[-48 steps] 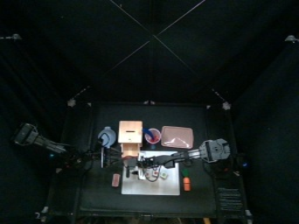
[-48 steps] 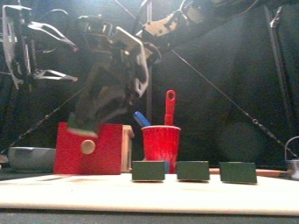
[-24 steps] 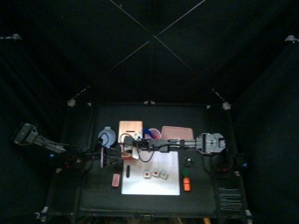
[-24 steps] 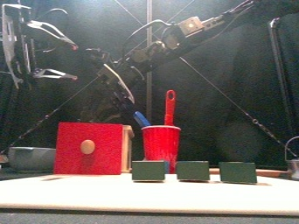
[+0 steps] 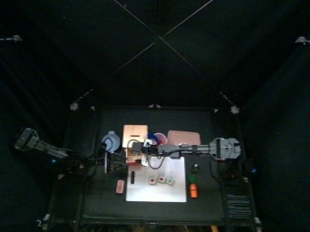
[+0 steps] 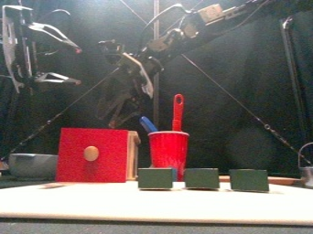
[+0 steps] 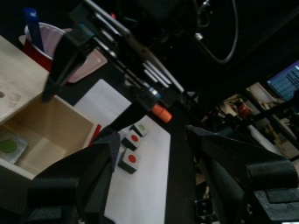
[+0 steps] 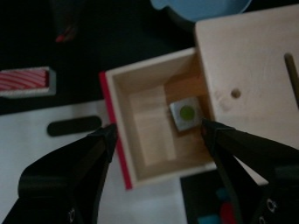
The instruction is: Place cut sushi roll in open drawer
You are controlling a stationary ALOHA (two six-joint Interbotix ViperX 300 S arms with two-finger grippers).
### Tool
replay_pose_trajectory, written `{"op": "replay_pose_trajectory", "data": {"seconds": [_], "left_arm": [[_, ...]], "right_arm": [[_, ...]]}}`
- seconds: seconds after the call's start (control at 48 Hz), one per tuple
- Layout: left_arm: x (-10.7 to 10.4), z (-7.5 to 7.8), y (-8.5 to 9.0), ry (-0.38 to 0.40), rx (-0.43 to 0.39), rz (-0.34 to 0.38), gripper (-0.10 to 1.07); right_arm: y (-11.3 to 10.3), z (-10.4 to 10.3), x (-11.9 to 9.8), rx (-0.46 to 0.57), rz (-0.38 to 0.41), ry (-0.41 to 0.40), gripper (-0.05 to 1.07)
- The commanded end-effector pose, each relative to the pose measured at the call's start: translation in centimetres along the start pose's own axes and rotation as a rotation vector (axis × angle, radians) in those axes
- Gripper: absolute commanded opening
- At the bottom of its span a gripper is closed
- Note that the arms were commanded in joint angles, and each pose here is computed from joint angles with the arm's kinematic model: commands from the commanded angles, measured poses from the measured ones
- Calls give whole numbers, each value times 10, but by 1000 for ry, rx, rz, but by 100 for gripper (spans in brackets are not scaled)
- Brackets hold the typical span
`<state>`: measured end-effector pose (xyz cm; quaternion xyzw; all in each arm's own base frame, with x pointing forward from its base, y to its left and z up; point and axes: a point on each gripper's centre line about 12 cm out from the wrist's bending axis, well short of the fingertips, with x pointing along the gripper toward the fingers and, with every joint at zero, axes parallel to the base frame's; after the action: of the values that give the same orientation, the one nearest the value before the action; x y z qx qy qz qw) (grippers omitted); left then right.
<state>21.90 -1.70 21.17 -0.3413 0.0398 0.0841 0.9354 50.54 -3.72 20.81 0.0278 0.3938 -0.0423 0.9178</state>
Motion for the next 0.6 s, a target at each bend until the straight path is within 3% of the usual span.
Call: {"op": "replay_pose_trajectory", "data": {"seconds": [0.0, 0.104, 0.229, 0.375, 0.583], "left_arm": [[1, 3, -2, -11, 0, -5, 95], [1, 3, -2, -13, 0, -2, 95], [1, 3, 0, -14, -1, 3, 95], [1, 4, 1, -17, -3, 7, 95], [1, 4, 2, -20, -6, 12, 95]], "right_arm": [[28, 9, -34, -23, 48, -40, 104], [56, -15, -36, -19, 108, 24, 104], [73, -39, -30, 3, 147, 90, 104], [82, -63, -18, 42, 172, 162, 104], [82, -82, -2, 44, 164, 201, 104]]}}
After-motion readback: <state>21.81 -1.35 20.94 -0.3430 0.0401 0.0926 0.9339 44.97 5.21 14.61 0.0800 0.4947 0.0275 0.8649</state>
